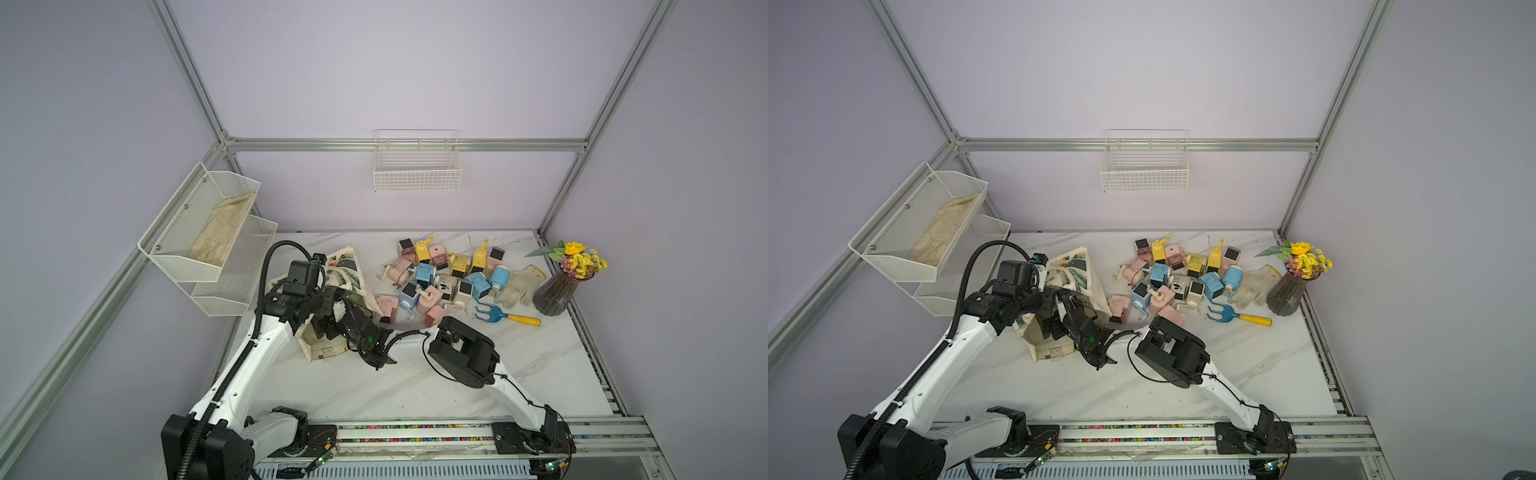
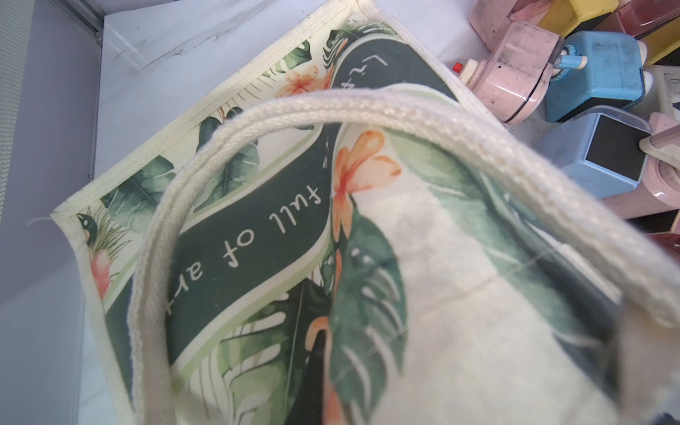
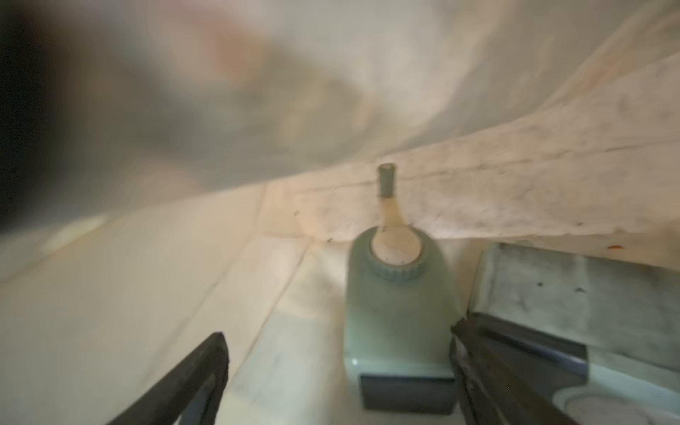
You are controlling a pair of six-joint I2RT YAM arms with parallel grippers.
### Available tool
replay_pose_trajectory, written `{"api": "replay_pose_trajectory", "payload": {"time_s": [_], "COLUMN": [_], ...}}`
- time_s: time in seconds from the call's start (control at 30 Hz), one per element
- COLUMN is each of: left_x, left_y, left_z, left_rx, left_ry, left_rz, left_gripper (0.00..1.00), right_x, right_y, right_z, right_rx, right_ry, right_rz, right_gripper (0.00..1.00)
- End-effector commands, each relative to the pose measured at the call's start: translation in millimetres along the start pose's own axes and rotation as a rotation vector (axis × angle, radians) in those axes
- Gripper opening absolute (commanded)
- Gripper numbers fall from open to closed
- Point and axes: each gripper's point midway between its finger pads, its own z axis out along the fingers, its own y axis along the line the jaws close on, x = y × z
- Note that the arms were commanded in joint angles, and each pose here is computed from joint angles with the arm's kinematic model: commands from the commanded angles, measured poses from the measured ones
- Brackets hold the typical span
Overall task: Take out the pencil sharpeners from the tote bags
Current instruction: Pick up the pencil sharpener from the canvas bag.
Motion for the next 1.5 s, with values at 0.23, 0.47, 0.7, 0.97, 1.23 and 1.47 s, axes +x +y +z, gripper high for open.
{"api": "replay_pose_trajectory", "payload": {"time_s": [0.23,0.47,0.7,0.97,1.23,1.47], "left_x": [-31,-30,-27,-27,-25,-23], "left_y": [-14,-16,-15,-7,6,8], "left_z": [-23,-21,-20,-19,-15,-15], "left_rx": [0.098,0.111,0.105,0.059,-0.015,-0.024], "left_ry": [-0.097,-0.091,-0.085,-0.089,-0.079,-0.071], "left_rz": [-0.020,-0.018,-0.013,-0.015,-0.025,-0.031], "left_gripper": [0.00,0.00,0.00,0.00,0.00,0.00], "right_x": [60,47,37,-20,-69,-57], "right_y": [-42,-52,-51,-18,39,52], "right_z": [35,49,56,1,-103,-176], "right_rx": [0.142,0.090,0.082,-0.051,-0.231,-0.173], "right_ry": [0.107,0.061,0.034,-0.066,-0.079,0.005], "right_rz": [-0.148,-0.088,-0.188,-0.239,-0.247,-0.204], "right_gripper": [0.87,0.96,0.67,0.36,0.29,0.29]}}
